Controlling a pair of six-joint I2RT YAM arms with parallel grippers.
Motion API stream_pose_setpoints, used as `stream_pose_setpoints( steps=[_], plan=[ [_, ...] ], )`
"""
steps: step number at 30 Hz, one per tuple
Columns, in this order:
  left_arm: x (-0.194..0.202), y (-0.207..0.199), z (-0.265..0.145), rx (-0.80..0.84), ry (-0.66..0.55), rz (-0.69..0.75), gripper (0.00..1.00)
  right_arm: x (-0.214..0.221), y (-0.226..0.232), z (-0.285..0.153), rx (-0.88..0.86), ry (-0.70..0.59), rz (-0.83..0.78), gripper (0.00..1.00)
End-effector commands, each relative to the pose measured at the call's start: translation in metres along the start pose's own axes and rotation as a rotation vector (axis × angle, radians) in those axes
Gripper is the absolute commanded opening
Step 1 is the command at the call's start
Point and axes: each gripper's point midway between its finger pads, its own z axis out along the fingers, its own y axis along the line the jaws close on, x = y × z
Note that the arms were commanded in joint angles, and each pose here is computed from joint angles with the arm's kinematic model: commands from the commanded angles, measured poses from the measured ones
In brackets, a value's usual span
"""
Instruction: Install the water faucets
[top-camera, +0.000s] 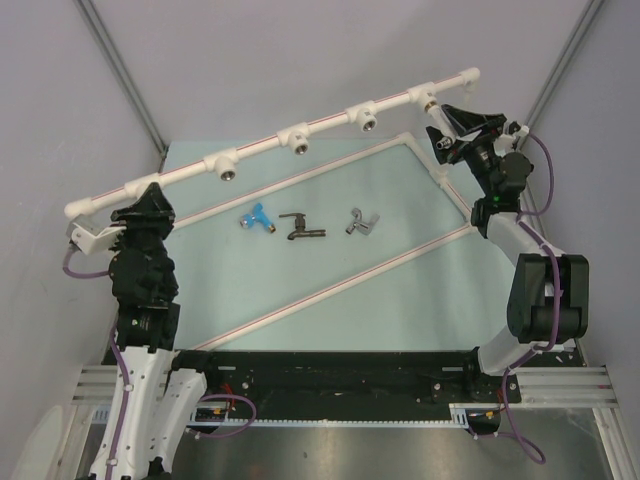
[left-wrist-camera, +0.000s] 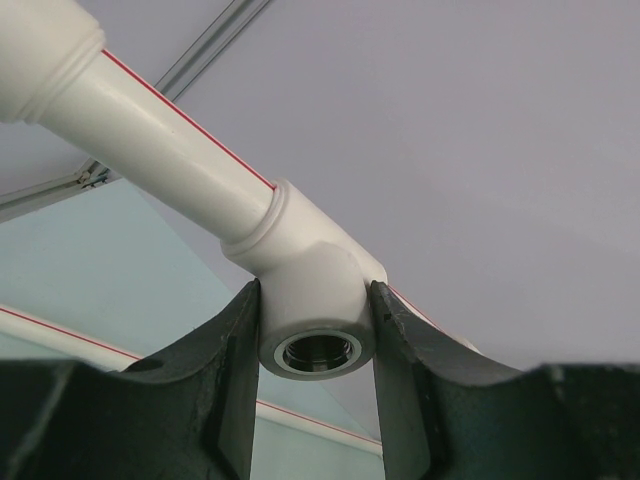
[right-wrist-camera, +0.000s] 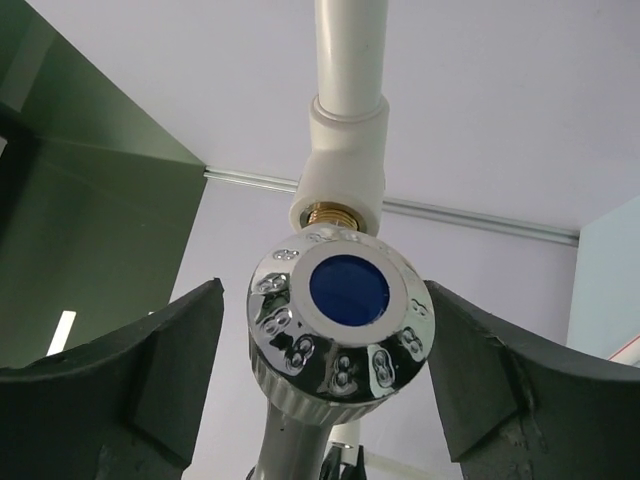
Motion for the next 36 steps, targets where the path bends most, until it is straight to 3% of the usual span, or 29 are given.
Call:
stream_pose_setpoints(
  steps=[1,6,23,30,36],
  plan=[
    [0.015,0.010,-0.005,-0.015,0.062,0.091,0.01,0.009,0.035,-0.007,-0.082,0.018,-0.062,0.85],
    [0.014,0.010,-0.005,-0.015,0.060,0.095,0.01,0.007,0.036,-0.014,-0.075,0.014,-0.079,1.00],
    [0.016,0.006,-0.004,-0.009,0.068,0.120,0.01,0.015,0.016,-0.061,0.099,-0.022,-0.232,1.00],
    [0.022,0.002,-0.004,0.004,0.083,0.145,0.01,0.011,0.030,-0.094,0.197,-0.116,-0.556,1.00],
    [0.023,-0.002,-0.005,0.017,0.085,0.169,0.01,-0.003,0.066,-0.121,0.213,-0.195,-1.203,1.00]
  ],
)
